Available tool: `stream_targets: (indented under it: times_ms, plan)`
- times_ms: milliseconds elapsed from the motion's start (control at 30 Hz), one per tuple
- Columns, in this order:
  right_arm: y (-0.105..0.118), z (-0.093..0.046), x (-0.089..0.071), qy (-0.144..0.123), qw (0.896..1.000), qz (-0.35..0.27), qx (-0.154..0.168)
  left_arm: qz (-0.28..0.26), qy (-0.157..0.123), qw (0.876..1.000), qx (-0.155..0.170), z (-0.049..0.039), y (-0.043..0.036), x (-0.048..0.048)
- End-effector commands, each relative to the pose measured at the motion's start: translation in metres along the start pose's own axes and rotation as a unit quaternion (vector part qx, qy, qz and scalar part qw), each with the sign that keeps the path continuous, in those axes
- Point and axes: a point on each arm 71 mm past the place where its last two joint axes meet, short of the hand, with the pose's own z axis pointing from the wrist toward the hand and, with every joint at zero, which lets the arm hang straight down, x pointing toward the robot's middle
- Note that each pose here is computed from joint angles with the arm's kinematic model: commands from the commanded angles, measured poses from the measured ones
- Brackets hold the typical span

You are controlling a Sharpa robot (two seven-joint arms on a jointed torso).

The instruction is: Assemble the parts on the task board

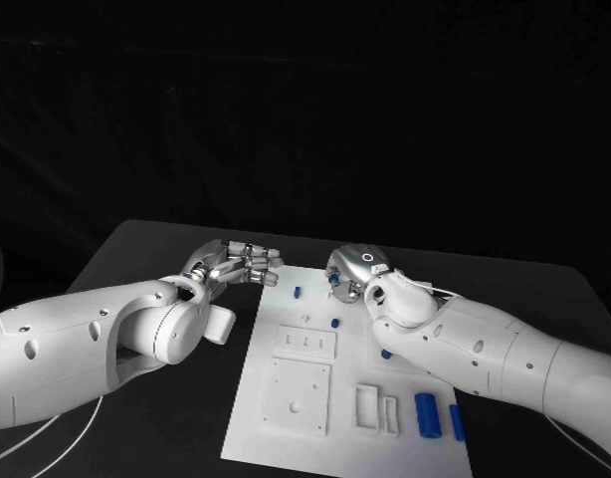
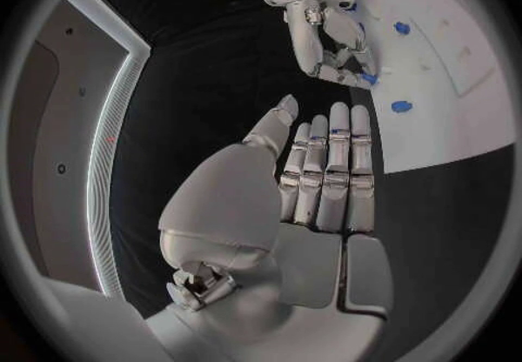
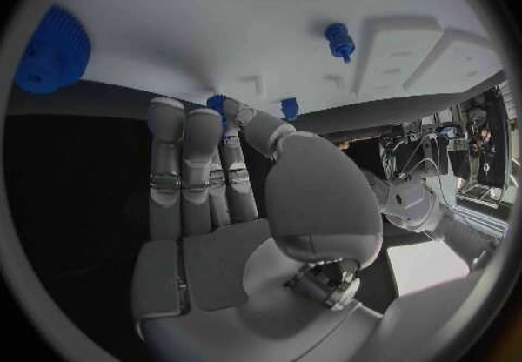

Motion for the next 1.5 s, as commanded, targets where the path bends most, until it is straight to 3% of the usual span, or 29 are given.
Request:
stream_targets:
  times_ms: [33,967,1233,1500]
  plan:
    - [-0.001,-0.002,0.004,0.015,1.000,-0.006,0.001,0.001,0.004,1.000,0.005,0.0003,-0.0022,0.0010]
    - [-0.008,-0.004,0.002,-0.003,1.000,0.027,0.007,0.001,0.002,1.000,0.004,-0.0002,-0.0019,-0.0009]
    - [-0.019,-0.018,-0.010,-0.015,0.999,0.051,0.003,0.001,-0.002,1.000,0.004,-0.0018,-0.0016,-0.0054]
    - [-0.051,-0.037,-0.030,-0.010,0.997,0.078,0.021,0.002,-0.007,1.000,0.004,-0.0036,-0.0010,-0.0116]
